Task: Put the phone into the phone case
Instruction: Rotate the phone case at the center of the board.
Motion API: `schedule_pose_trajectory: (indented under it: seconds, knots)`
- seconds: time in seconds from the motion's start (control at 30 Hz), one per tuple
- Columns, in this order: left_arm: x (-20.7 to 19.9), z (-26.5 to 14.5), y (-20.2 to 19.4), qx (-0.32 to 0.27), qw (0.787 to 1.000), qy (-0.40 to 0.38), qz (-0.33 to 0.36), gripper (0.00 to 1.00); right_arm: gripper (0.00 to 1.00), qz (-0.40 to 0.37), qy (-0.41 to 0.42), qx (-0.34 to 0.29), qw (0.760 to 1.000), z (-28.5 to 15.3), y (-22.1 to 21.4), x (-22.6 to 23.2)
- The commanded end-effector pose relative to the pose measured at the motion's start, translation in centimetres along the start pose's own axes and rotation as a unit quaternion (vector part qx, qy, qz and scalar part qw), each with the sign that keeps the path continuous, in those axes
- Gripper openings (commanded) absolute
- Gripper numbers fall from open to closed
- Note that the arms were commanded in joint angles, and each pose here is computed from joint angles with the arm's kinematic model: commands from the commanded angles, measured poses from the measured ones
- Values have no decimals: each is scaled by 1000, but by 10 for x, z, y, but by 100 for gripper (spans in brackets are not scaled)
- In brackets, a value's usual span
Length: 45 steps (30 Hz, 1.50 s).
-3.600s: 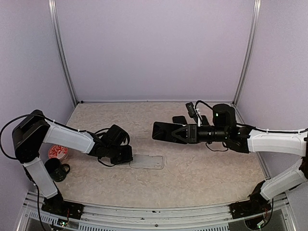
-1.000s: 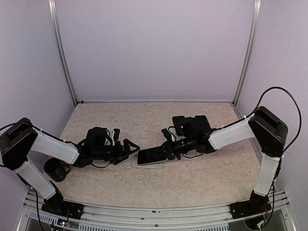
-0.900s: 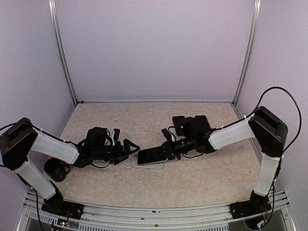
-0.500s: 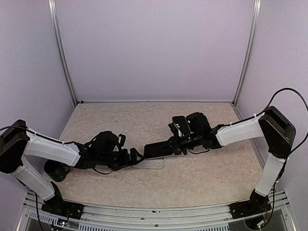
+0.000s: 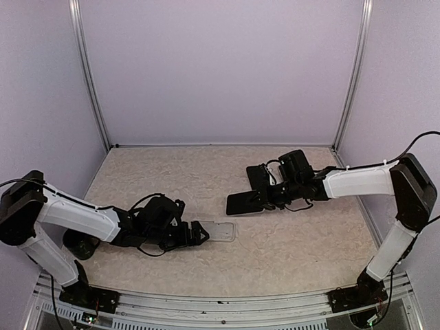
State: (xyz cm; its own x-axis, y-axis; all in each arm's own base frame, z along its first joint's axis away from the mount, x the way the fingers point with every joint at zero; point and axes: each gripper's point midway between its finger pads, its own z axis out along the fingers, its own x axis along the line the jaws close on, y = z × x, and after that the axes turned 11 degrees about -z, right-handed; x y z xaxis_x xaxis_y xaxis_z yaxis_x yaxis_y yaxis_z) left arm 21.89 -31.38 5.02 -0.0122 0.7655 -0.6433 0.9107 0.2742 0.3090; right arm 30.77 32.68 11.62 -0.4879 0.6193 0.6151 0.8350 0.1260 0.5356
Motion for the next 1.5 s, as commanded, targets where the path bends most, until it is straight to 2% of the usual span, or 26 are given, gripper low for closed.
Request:
schedule_pose_trajectory:
  seconds: [0.0, 0.23, 0.57, 0.87, 1.23, 1.47]
  knots:
    - [-12, 12, 4, -2, 1000, -10, 1, 99, 0, -26, -12, 1, 1000, 4, 6, -4]
    - [-13, 21, 3, 12, 1000, -11, 1, 99, 0, -28, -18, 11, 999, 12, 0, -12]
    - [-5, 25, 27, -7, 1000, -2, -7, 99, 0, -29, -11, 23, 999, 10, -8, -11]
    - [-1, 29, 53, -23, 1000, 1, -10, 99, 0, -38, 18, 30, 999, 8, -20, 13]
    - [-2, 43, 67, -20, 1000, 2, -7, 99, 0, -58, 39, 36, 997, 10, -36, 53]
    - [-3, 51, 76, -19, 1000, 1, -7, 99, 0, -65, 35, 32, 997, 8, -39, 61]
